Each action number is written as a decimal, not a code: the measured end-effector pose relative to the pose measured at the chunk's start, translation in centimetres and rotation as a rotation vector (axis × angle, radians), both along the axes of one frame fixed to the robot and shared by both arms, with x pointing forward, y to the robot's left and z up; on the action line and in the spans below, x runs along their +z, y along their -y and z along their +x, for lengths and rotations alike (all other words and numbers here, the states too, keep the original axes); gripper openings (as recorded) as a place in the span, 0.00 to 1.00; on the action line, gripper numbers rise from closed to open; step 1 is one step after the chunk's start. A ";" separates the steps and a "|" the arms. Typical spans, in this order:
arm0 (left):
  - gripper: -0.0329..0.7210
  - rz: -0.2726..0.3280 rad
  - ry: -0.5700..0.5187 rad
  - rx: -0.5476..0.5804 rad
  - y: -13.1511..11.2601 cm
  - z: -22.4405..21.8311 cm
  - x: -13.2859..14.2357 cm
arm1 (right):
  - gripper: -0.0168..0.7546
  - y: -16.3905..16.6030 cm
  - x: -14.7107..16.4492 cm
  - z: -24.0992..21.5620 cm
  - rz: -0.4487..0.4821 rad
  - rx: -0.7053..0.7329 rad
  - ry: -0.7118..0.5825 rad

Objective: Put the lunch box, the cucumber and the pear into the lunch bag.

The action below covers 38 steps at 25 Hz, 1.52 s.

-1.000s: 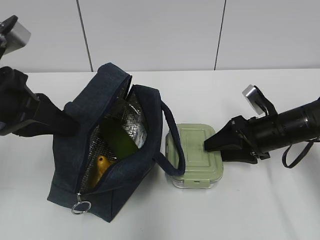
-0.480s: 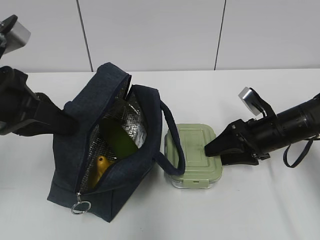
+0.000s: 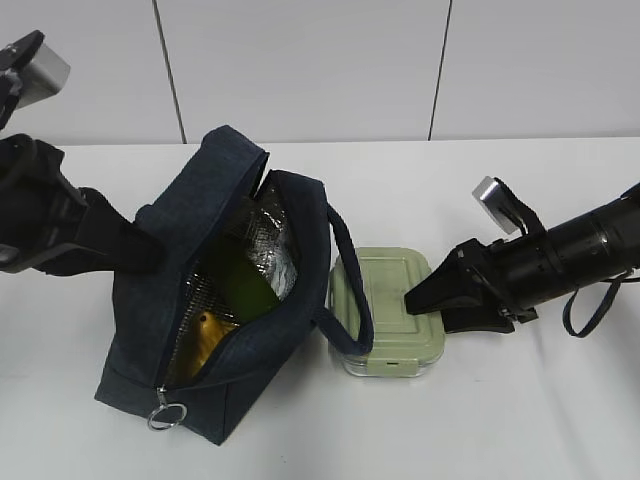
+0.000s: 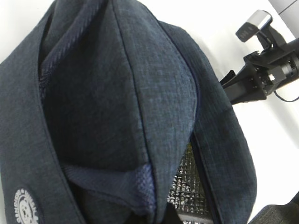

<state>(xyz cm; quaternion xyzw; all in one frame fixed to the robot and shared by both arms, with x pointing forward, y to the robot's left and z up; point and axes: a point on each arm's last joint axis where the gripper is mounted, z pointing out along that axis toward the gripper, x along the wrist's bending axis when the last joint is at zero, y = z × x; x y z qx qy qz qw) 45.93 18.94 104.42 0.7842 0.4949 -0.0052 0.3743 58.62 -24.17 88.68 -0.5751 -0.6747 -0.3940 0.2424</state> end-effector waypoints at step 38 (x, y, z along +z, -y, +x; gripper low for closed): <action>0.05 0.000 0.000 0.000 0.0 0.0 0.0 | 0.46 1.5 2.5 0.4 -0.047 -0.069 0.065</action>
